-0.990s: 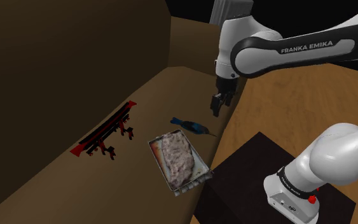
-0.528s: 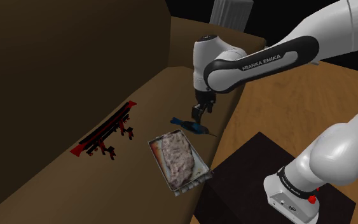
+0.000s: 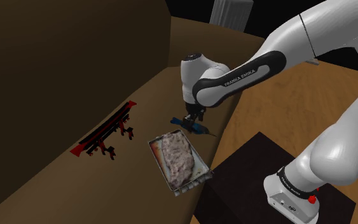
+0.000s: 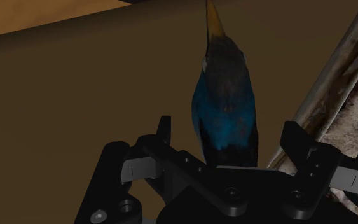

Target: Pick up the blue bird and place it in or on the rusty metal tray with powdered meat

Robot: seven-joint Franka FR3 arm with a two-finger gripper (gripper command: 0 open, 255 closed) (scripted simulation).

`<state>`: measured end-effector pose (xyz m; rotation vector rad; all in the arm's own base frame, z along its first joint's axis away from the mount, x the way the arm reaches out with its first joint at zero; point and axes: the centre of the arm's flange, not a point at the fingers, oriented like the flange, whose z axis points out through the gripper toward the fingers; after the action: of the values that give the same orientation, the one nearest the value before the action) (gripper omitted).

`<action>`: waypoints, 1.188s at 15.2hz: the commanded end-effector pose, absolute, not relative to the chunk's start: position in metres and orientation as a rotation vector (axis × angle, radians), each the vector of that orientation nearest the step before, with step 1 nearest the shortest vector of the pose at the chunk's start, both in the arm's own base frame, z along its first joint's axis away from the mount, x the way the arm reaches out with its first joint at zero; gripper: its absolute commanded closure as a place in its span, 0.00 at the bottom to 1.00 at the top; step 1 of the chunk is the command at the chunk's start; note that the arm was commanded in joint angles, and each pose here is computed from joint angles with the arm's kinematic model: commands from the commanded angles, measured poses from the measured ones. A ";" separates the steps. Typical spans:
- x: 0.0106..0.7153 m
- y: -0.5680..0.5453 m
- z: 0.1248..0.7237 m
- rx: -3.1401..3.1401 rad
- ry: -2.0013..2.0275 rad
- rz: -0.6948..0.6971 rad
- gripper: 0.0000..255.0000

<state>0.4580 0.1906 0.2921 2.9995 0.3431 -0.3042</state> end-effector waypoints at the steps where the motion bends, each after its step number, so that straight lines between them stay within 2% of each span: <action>1: 0.457 0.190 0.281 3.000 0.343 -0.304 0.00; 11: 0.455 0.189 0.273 3.000 0.343 -0.304 0.00; 12: 0.455 0.189 0.273 3.000 0.343 -0.304 1.00; 18: 0.455 0.189 0.273 3.000 0.343 -0.304 1.00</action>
<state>0.4553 0.1886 0.2724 2.9996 0.3435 -0.3041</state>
